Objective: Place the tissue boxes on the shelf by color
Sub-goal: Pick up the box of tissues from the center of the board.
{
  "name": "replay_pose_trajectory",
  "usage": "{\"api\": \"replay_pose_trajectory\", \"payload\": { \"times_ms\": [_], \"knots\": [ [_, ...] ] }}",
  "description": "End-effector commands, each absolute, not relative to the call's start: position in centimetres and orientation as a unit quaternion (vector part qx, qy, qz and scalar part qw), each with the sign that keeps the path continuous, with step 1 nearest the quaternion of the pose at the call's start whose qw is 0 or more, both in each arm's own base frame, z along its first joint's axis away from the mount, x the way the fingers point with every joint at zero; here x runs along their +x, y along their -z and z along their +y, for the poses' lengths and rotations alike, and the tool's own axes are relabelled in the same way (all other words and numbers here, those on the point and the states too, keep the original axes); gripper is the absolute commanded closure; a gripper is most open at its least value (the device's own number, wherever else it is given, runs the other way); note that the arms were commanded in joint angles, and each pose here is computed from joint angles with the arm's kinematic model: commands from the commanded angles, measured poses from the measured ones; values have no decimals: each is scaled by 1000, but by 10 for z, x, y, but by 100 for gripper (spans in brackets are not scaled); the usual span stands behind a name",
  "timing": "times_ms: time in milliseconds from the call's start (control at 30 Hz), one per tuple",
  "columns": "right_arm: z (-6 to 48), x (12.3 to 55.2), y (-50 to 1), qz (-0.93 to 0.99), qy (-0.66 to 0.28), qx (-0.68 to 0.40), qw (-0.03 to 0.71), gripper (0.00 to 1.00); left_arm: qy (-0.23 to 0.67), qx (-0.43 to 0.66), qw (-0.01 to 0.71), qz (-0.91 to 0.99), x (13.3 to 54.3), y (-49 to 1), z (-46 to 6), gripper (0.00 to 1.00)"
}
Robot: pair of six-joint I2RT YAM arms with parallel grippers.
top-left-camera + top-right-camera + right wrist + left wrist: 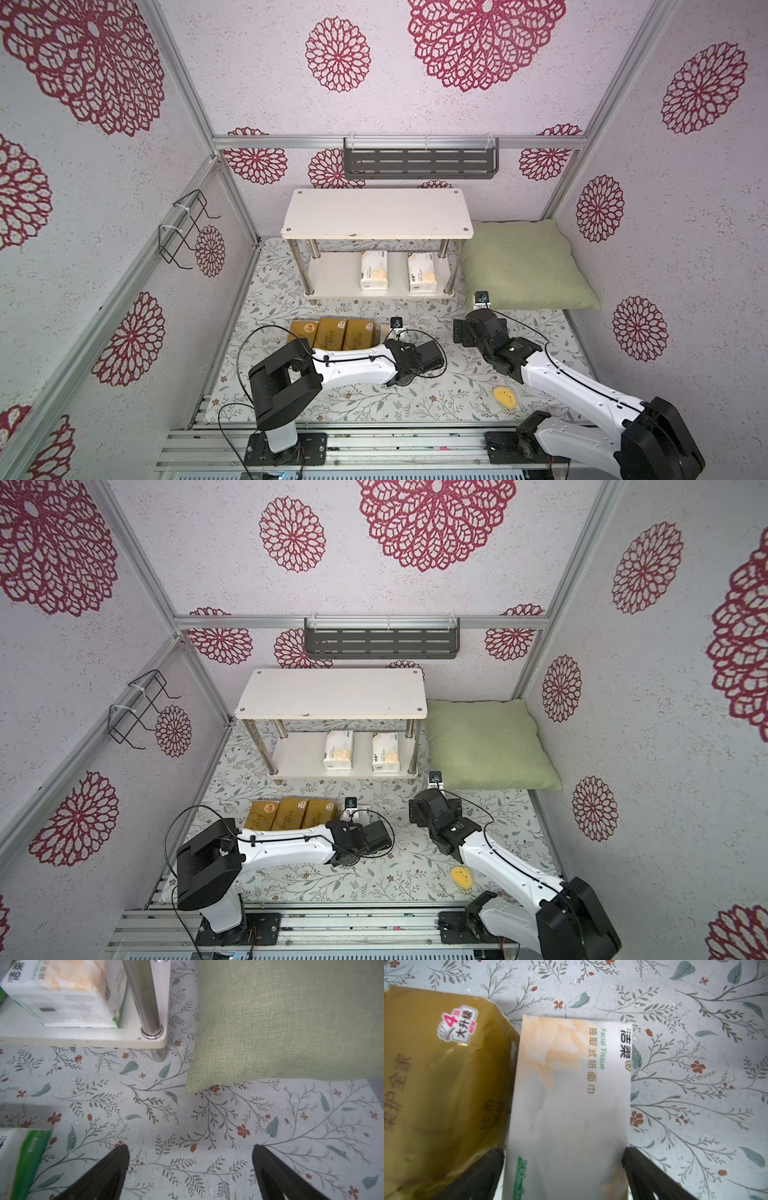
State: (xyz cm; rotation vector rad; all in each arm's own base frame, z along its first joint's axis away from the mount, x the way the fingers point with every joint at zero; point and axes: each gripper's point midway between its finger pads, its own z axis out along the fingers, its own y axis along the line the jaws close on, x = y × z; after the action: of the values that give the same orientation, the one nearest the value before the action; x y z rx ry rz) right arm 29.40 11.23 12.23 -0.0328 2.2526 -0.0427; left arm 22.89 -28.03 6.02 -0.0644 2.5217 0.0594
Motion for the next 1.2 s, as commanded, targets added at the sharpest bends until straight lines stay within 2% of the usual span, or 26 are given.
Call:
{"api": "replay_pose_trajectory", "payload": {
  "times_ms": [0,1000,1167],
  "knots": [
    [116,302,-137,895,9,-12,446,1,-20,-25,295,955,225,-61,-275,3],
    [119,302,-134,896,0,-10,444,1,17,19,287,958,214,-73,-272,3],
    [120,303,-134,895,-2,-10,446,1,52,44,285,956,211,-71,-286,3]
  ]
}}
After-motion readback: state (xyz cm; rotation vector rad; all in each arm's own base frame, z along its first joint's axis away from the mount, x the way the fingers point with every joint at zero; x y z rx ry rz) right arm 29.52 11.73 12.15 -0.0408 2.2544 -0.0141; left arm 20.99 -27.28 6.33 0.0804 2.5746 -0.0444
